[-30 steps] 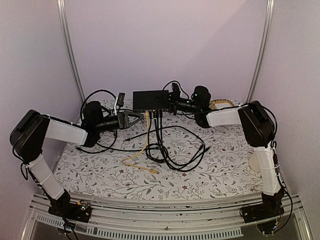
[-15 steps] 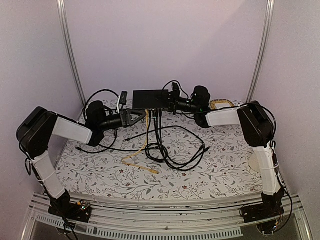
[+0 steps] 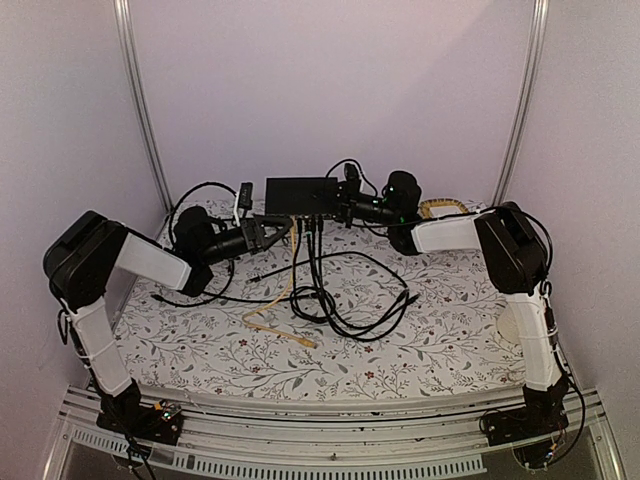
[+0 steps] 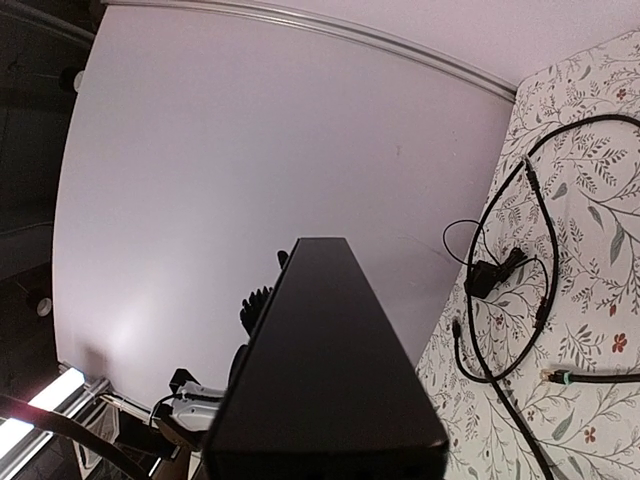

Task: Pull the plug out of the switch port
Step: Pull the connector from the switch port.

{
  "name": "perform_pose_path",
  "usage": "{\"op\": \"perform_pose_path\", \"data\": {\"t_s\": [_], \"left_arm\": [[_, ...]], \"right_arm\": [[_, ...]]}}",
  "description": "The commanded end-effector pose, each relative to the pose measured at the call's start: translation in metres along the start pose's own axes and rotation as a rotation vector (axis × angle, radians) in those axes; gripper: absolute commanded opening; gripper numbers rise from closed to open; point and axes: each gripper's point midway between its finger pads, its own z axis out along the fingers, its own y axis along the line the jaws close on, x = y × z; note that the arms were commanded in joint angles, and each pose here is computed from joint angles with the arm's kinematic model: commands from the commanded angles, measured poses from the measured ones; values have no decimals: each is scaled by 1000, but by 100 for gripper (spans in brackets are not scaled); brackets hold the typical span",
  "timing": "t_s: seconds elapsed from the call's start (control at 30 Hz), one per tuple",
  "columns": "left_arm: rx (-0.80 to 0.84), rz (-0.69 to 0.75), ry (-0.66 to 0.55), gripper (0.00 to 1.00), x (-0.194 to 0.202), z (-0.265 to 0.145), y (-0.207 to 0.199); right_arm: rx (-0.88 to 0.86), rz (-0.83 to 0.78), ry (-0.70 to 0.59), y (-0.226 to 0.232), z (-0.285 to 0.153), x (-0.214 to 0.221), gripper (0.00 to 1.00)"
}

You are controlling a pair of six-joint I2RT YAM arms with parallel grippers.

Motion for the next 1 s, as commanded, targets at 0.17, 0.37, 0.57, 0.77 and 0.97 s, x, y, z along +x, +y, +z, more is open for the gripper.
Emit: {"op": "perform_pose_path", "data": {"t_s": [0.17,0.37,0.57,0.77,0.97], "left_arm": [[49,37,-160,45,-30,1,-13],[58,25,-183,43,-30,1,-11],[56,34,-185,42,-30,1,-11],[61,41,-179,37,-31,2,-9],[65,43,-177,30,-34,4,-6]], "right_arm": [[-114,-71,31,47,11,10,2],[-106,-73,30,47,10,12,2],[-96,-74,39,47,11,13,2],[-80,-81,60,47,10,16,2],[-68,-78,66,45,8,20,2]]}}
